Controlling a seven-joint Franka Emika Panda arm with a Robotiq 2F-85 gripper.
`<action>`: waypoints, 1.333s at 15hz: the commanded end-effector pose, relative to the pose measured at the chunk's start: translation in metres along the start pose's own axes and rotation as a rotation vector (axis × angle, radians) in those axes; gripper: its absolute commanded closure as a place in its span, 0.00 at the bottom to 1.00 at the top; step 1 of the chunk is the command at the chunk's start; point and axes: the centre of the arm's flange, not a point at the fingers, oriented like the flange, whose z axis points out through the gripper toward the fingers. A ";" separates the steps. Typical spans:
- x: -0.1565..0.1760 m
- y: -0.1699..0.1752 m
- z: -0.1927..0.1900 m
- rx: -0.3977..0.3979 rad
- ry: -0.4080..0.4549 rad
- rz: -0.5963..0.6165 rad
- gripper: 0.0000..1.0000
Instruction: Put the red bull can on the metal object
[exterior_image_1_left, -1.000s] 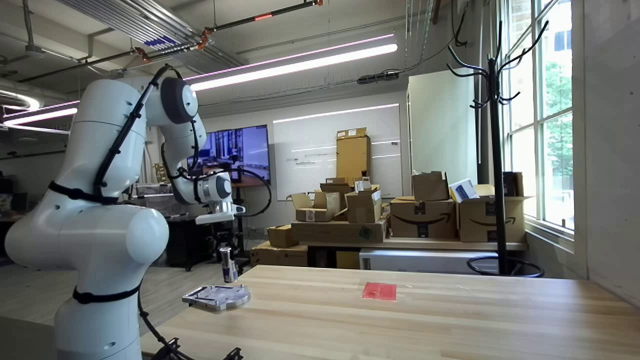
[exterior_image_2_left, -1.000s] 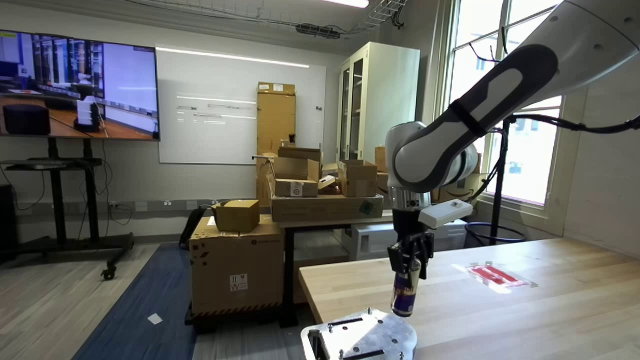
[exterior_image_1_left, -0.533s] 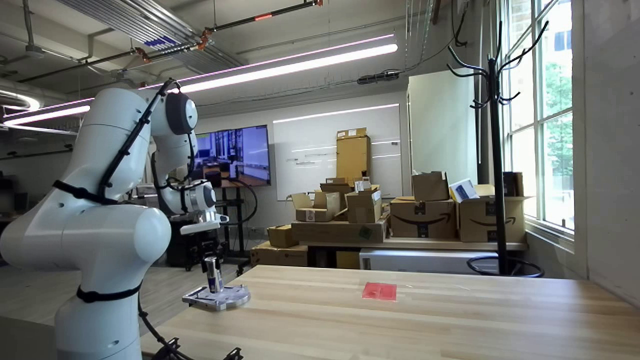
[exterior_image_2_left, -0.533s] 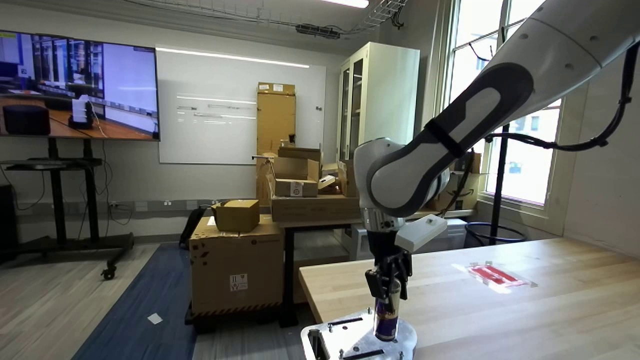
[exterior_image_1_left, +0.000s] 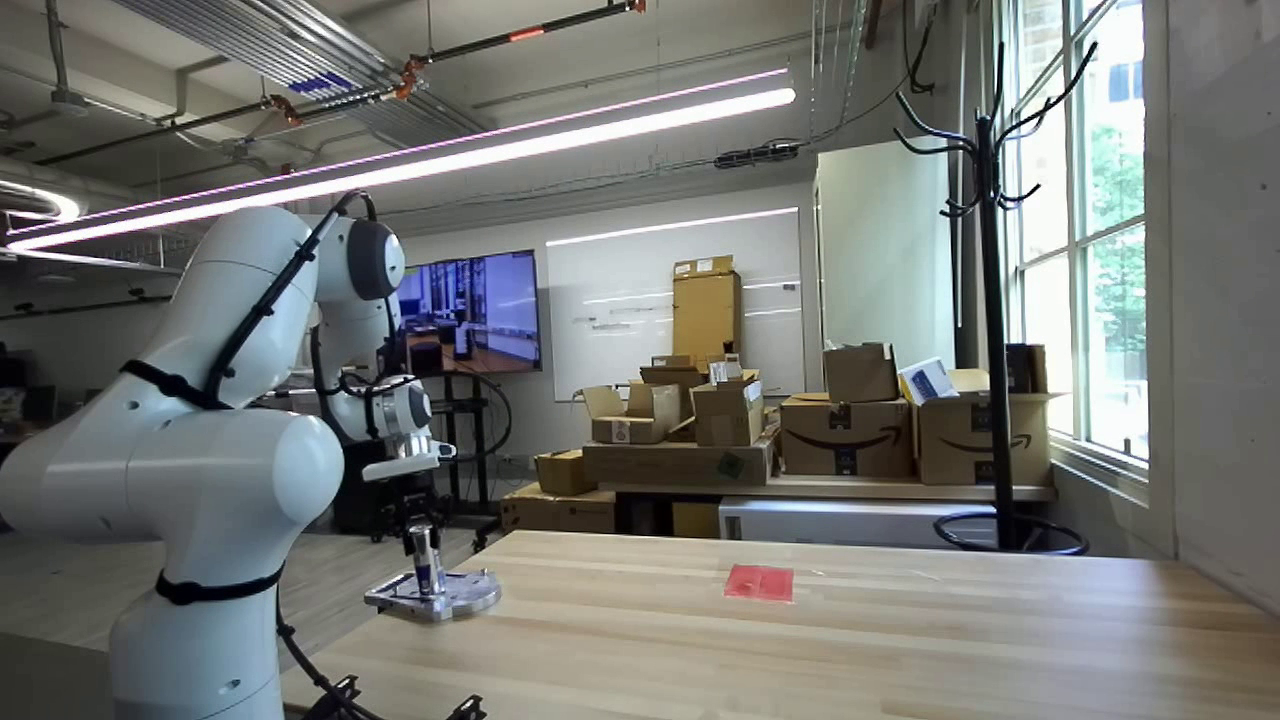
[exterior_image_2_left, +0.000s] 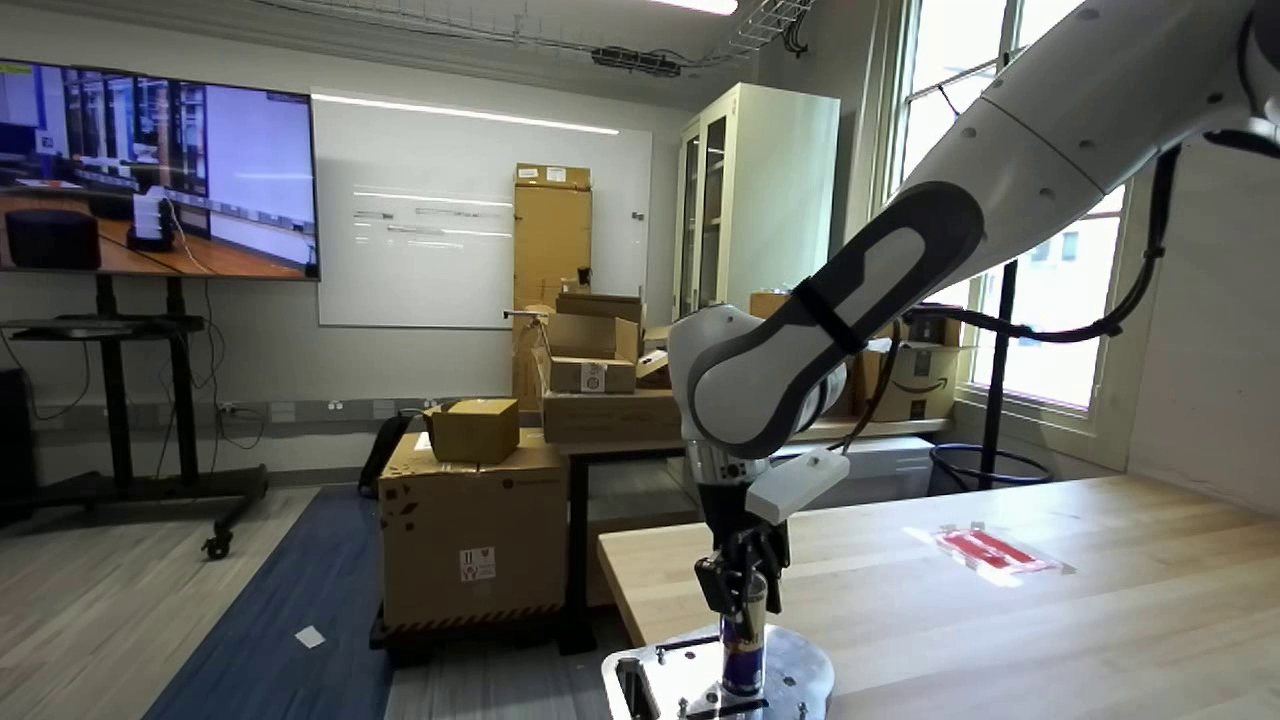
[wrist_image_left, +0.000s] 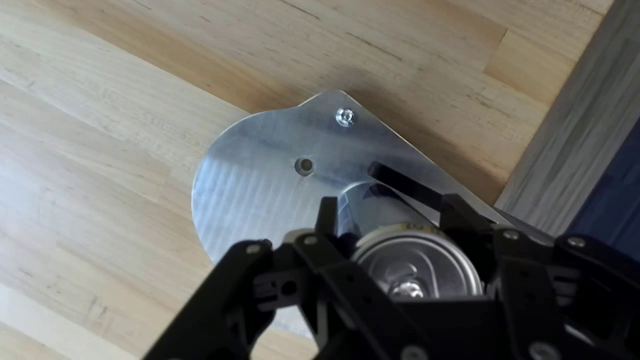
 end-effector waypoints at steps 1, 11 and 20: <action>0.021 0.002 -0.008 -0.031 -0.025 0.025 0.70; 0.023 0.012 -0.008 -0.022 -0.069 0.049 0.01; -0.025 0.046 -0.077 -0.001 0.022 0.114 0.00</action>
